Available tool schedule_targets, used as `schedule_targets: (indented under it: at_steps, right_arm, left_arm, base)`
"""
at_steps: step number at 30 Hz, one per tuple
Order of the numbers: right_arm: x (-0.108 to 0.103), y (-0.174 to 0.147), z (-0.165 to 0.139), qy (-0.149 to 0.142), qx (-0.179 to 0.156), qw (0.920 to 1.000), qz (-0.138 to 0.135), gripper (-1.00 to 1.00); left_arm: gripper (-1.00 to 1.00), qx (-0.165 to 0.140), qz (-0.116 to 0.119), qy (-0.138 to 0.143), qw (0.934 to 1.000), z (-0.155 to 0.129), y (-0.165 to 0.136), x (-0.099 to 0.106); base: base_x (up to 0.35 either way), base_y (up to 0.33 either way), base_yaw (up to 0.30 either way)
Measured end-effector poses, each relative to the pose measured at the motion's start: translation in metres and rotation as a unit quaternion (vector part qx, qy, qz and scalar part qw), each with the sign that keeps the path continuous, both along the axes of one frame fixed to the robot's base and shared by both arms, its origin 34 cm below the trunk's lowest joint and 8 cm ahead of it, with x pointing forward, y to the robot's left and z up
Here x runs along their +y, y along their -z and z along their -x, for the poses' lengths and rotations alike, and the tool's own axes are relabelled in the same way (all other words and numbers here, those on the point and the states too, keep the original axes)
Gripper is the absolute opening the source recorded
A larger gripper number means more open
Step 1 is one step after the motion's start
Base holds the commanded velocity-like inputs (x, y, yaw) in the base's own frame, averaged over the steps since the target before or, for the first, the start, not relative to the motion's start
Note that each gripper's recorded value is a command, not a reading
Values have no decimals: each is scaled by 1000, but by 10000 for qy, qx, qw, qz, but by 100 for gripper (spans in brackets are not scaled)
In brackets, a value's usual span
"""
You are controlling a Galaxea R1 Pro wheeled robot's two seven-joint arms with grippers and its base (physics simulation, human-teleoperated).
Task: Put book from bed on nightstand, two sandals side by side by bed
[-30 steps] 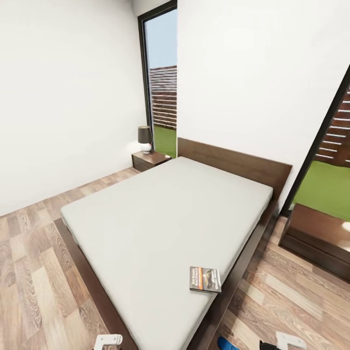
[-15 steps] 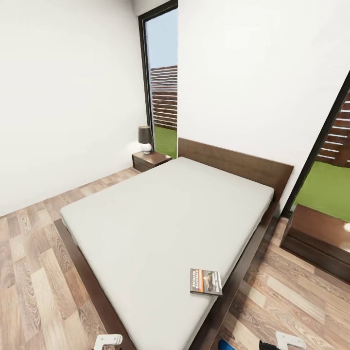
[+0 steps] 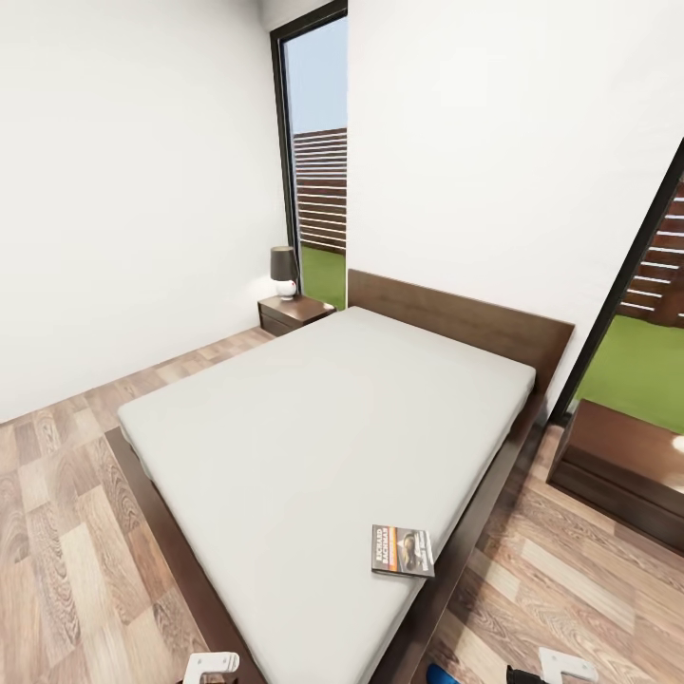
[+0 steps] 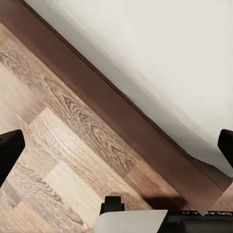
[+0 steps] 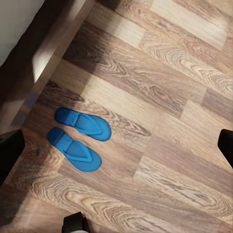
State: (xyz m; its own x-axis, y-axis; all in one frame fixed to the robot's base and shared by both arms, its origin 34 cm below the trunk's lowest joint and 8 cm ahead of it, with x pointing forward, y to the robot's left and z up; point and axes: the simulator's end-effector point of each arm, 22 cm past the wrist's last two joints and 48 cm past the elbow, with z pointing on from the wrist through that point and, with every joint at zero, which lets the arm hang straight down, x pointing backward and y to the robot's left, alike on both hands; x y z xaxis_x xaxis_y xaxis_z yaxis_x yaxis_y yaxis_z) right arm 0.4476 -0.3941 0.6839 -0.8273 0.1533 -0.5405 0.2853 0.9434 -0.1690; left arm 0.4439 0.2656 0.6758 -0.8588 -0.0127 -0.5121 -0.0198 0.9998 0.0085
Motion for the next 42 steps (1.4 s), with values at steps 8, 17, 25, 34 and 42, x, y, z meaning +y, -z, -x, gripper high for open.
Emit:
schedule_targets:
  at_steps: [8, 17, 25, 34, 42]
  right_arm:
    - [0, 0, 0, -3, 0, 10000, 1, 100]
    - [0, 0, 0, -5, 1, 10000, 0, 100]
    - [0, 1, 1, -5, 9, 10000, 0, 100]
    - [0, 1, 1, -5, 11, 10000, 0, 100]
    - [0, 1, 1, -5, 12, 10000, 0, 100]
  left_arm:
    - [100, -2, -2, 3, 10000, 0, 0, 0]
    - [100, -1, -1, 2, 10000, 0, 0, 0]
    - [100, 7, 0, 0, 10000, 1, 1, 0]
    - [100, 1, 0, 0, 10000, 0, 0, 0]
    - [100, -4, 0, -1, 10000, 0, 0, 0]
  base:
    - [0, -73, 0]
    - [0, -141, 62]
    - [22, -27, 121]
    - [43, 3, 21]
    - [13, 2, 4]
